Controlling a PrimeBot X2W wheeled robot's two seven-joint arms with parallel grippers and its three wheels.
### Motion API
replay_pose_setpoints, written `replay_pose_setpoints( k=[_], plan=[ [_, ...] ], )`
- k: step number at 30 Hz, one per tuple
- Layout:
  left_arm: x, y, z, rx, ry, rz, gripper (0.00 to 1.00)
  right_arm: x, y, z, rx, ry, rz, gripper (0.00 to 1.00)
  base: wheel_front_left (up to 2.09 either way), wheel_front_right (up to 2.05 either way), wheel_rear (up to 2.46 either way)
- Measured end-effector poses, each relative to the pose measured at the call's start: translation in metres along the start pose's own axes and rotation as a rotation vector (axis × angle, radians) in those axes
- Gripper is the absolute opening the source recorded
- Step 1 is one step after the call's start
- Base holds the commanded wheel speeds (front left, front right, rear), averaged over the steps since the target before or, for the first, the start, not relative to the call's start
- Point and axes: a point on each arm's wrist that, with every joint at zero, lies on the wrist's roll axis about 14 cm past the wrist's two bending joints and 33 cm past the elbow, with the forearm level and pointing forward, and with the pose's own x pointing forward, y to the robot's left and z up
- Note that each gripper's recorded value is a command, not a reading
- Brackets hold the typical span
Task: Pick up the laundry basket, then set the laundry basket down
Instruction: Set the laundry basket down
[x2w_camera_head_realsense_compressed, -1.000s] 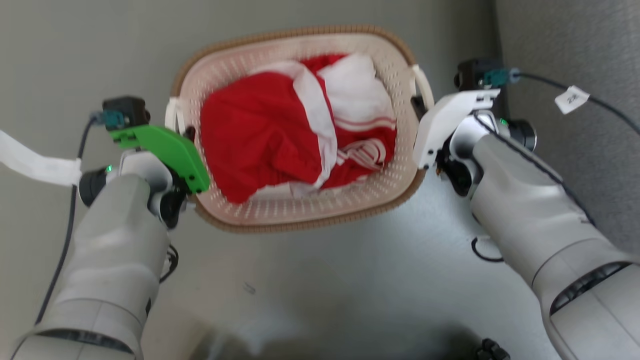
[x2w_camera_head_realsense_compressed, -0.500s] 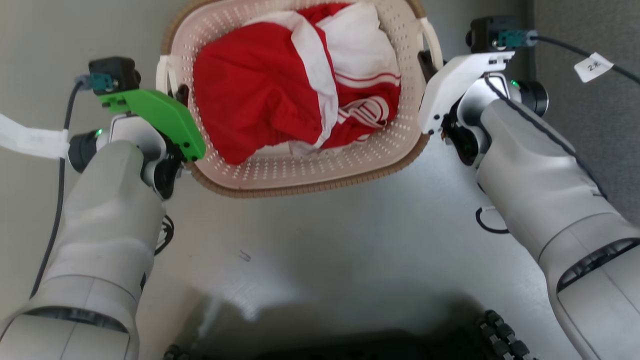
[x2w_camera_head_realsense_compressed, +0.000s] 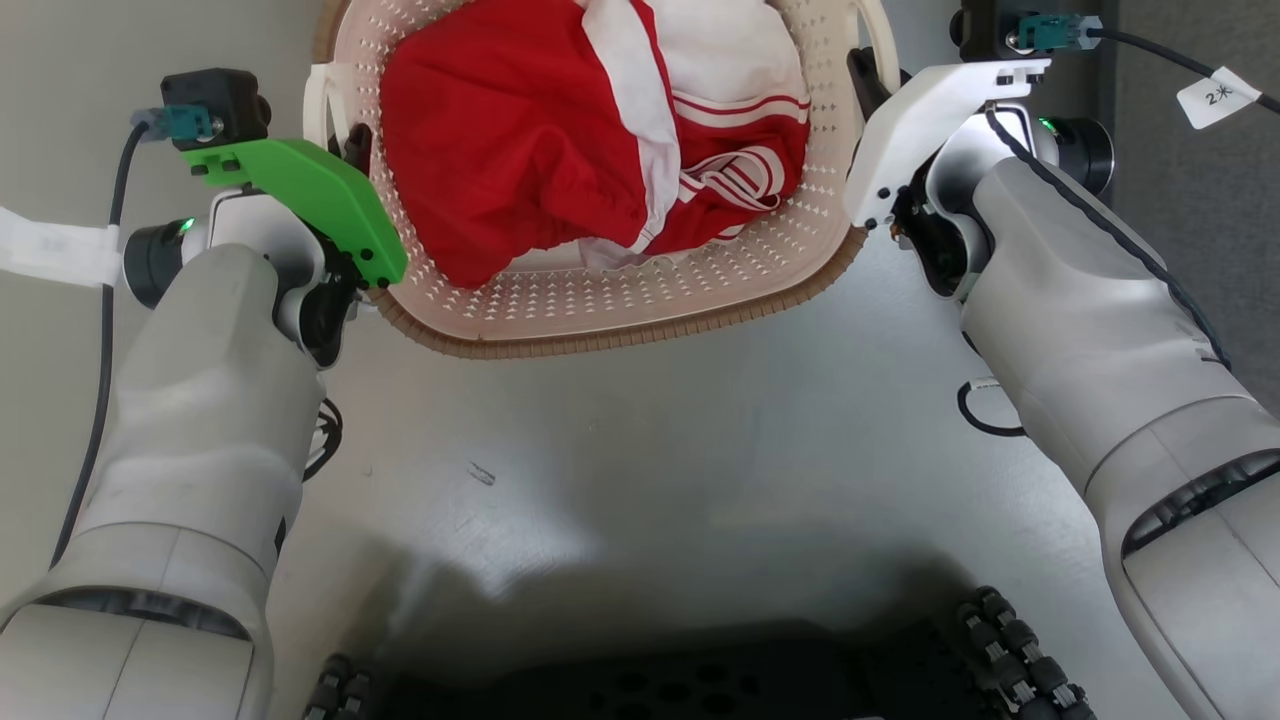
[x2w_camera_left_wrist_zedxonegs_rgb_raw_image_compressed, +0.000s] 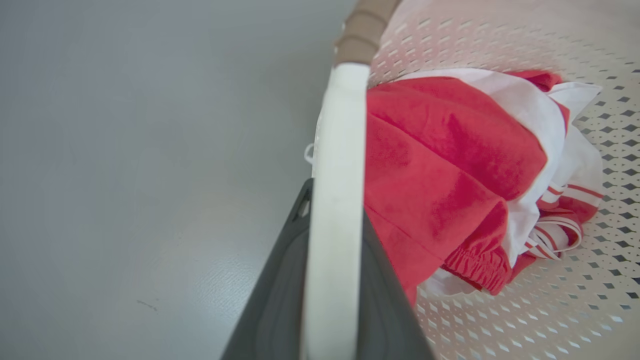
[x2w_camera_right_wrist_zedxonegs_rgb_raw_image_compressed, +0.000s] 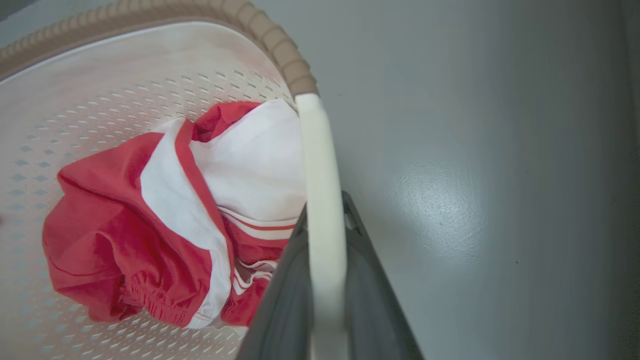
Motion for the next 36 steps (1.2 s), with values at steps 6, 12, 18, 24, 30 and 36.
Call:
replay_pose_setpoints(
  k=[6, 12, 18, 24, 30, 36],
  plan=[
    [0.008, 0.004, -0.005, -0.003, 0.009, 0.003, 0.00, 0.008, -0.002, -0.006, 0.006, 0.007, -0.003, 0.00, 0.00, 0.00, 0.00],
    [0.014, 0.006, -0.009, -0.004, 0.014, 0.003, 0.00, 0.015, -0.005, -0.011, 0.010, 0.008, -0.007, 0.00, 0.00, 0.00, 0.00],
    [0.017, 0.006, -0.009, -0.001, 0.007, -0.004, 0.00, 0.019, -0.007, -0.007, 0.008, -0.010, -0.008, 0.00, 0.00, 0.00, 0.00],
    [0.018, 0.007, -0.009, 0.000, 0.009, -0.001, 0.00, 0.020, -0.007, -0.007, 0.007, -0.018, -0.008, 0.00, 0.00, 0.00, 0.00],
    [0.017, 0.006, -0.009, 0.000, 0.007, -0.005, 0.00, 0.021, -0.006, -0.006, 0.005, -0.022, -0.007, 0.00, 0.00, 0.00, 0.00],
    [0.016, 0.005, -0.009, 0.002, 0.009, -0.008, 0.00, 0.021, -0.005, -0.006, 0.003, -0.021, 0.003, 0.17, 0.00, 0.00, 0.00]
  ],
)
